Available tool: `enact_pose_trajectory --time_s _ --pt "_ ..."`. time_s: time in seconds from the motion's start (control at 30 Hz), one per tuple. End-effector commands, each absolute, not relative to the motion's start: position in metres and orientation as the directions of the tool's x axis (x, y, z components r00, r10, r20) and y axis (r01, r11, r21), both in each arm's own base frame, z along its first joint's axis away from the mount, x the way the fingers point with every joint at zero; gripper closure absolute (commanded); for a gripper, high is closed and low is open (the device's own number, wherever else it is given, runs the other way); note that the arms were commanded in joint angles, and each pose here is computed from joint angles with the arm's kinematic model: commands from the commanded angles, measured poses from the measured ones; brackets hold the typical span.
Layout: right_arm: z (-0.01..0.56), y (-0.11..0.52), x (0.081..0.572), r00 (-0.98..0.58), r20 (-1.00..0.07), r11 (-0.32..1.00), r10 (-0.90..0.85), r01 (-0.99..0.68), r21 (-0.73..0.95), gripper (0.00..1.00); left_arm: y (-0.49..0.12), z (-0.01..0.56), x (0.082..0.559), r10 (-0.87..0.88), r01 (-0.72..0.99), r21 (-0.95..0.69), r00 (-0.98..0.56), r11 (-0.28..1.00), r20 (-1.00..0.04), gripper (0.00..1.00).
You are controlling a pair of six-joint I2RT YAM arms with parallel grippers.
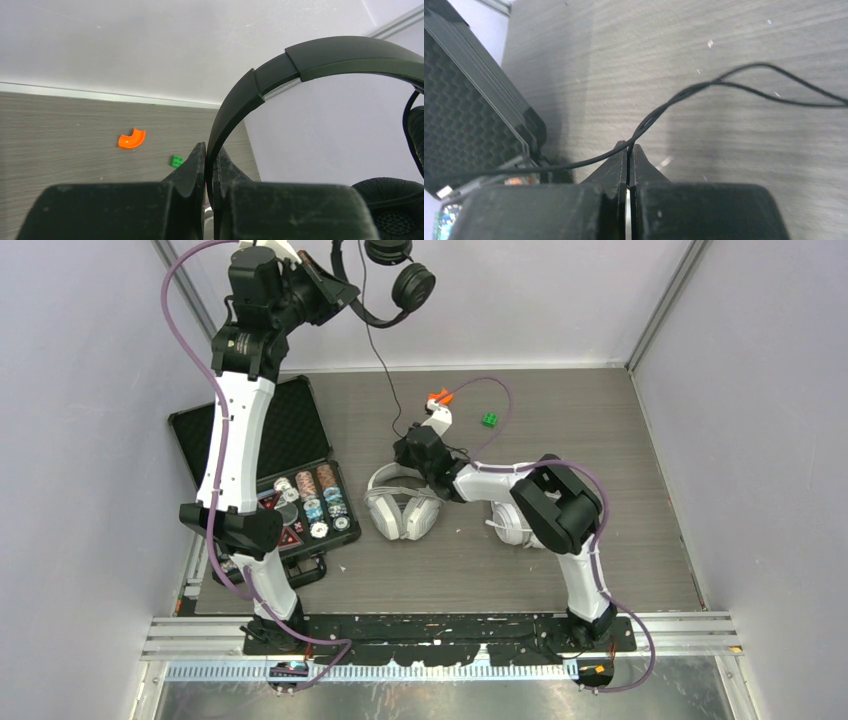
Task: Wrap the headphones
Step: Untie the headphones cable from the headphones.
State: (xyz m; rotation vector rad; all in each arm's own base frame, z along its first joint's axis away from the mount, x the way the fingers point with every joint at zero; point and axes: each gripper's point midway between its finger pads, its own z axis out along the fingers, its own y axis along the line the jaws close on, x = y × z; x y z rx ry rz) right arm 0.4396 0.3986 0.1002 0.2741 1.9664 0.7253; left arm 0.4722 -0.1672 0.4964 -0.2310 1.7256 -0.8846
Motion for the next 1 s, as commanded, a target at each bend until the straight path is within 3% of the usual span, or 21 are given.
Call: enact_pose_trajectory --time_s 0.0,0.17,0.37,0.6,0.73,0.97 --pt "0.152 0.361 0.431 -0.444 -0.762 0.799 0.472 -0.150 0.583 1.00 -0.132 0.523 0.466 -0.572 0.235 -0.616 -0.231 0.752 -0.787 1.00" --pt "0.192 0.248 0.427 -0.462 -0.759 0.826 0.460 -0.092 0.557 1.00 -0.088 0.491 0.474 -0.576 0.098 -0.612 -0.249 0.785 -0.779 1.00" --pt "0.221 0.099 0.427 -0.457 -0.733 0.848 0.504 0.100 0.521 1.00 -0.049 0.471 0.482 -0.577 -0.008 -0.591 -0.229 0.807 -0.784 1.00" --pt "0.256 -0.082 0.424 -0.244 -0.741 0.747 0.626 0.460 0.480 1.00 -0.003 0.476 0.482 -0.598 -0.087 -0.593 -0.159 0.801 -0.785 1.00" --pt "0.265 -0.131 0.420 -0.165 -0.685 0.660 0.709 0.498 0.563 1.00 0.016 0.476 0.483 -0.606 -0.124 -0.593 -0.136 0.795 -0.784 1.00" --pt "0.273 -0.158 0.418 -0.137 -0.672 0.632 0.728 0.516 0.579 1.00 0.046 0.474 0.484 -0.604 -0.186 -0.581 -0.096 0.792 -0.792 1.00"
